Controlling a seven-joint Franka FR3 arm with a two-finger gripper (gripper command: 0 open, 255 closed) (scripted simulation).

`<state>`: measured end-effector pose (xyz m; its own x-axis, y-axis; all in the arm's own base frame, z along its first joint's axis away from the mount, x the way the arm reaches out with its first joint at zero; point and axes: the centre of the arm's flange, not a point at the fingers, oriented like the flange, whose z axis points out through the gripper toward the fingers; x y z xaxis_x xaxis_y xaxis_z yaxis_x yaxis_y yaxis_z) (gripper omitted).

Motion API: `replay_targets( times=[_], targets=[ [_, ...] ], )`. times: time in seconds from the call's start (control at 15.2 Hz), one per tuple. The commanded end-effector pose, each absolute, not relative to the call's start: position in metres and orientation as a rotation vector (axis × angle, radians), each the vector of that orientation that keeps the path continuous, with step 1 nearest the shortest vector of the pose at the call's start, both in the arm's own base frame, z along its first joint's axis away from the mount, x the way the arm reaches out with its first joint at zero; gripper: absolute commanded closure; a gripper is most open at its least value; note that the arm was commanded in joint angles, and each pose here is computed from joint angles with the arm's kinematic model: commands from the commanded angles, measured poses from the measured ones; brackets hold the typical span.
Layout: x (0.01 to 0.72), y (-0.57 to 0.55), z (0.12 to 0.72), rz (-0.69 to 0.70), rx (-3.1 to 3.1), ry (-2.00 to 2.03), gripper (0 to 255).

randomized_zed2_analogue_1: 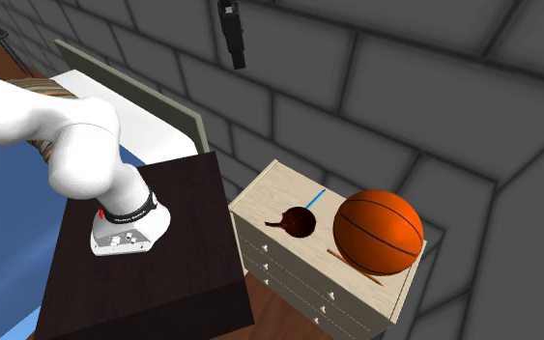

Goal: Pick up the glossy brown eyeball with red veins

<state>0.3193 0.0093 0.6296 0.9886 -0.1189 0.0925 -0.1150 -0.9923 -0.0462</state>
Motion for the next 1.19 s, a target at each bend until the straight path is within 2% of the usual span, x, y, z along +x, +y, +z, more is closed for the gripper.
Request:
replay_targets(
  times=[0.0,1.12],
  targets=[
    [0.319,0.009,0.63,-0.148,-3.092,0.182,0],
    [0.347,-0.038,0.412,-0.178,-3.077,0.307,0]
  ],
)
